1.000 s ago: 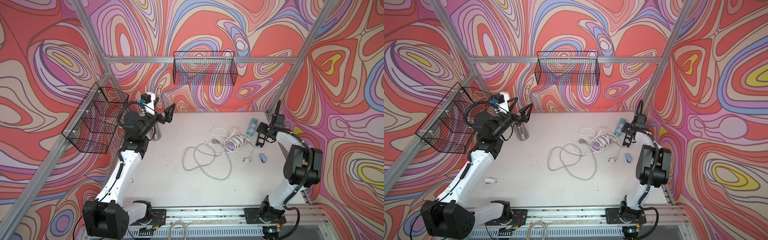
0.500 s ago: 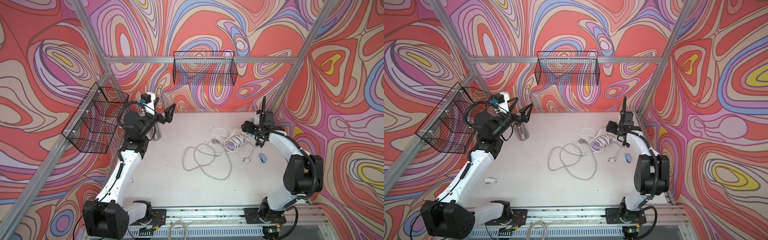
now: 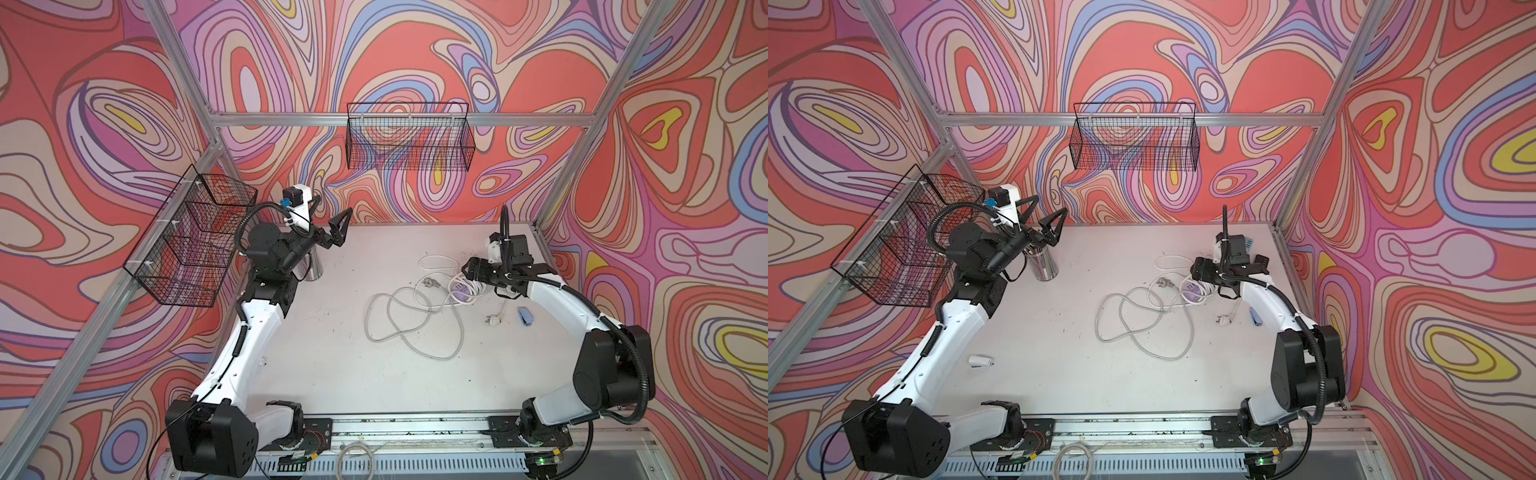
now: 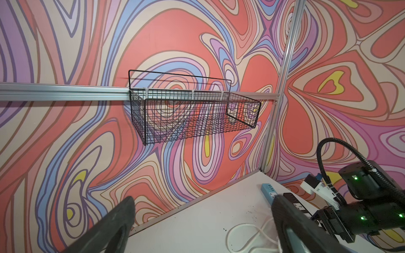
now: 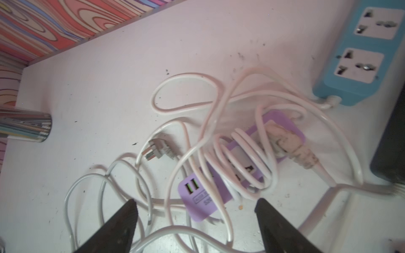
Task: Unwrap the cord wrapped around the power strip
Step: Adjust the power cord at the center of the board.
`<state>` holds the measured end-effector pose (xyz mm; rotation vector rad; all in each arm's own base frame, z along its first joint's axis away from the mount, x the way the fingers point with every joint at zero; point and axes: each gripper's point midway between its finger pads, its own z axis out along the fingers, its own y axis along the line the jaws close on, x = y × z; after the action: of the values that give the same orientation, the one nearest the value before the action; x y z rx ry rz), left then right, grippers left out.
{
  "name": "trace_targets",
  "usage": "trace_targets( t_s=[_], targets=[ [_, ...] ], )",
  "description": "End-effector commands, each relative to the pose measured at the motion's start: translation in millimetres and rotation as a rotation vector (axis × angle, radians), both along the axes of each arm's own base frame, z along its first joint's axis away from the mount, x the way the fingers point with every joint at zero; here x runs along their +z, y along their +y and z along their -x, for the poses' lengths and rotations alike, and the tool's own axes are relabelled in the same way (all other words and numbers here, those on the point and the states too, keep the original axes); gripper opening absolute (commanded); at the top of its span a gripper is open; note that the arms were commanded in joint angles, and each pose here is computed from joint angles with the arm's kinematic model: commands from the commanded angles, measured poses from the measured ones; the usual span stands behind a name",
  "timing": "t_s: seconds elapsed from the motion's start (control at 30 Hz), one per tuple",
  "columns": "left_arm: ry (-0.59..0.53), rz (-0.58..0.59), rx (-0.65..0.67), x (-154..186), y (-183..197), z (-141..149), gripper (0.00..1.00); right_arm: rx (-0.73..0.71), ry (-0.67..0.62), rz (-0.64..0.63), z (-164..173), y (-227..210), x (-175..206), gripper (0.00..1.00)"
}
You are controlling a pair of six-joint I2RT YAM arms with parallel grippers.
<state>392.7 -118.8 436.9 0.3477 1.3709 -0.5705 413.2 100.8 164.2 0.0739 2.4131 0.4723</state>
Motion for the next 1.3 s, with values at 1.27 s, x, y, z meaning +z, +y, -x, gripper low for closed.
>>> trace_targets(
  t_s=[1.27],
  targets=[
    [-0.042, -0.005, -0.002, 8.9, -0.1, 4.5, 1.0, -0.117, 0.082, -0.032, 101.4, 30.1, -10.0, 0.99]
  ],
)
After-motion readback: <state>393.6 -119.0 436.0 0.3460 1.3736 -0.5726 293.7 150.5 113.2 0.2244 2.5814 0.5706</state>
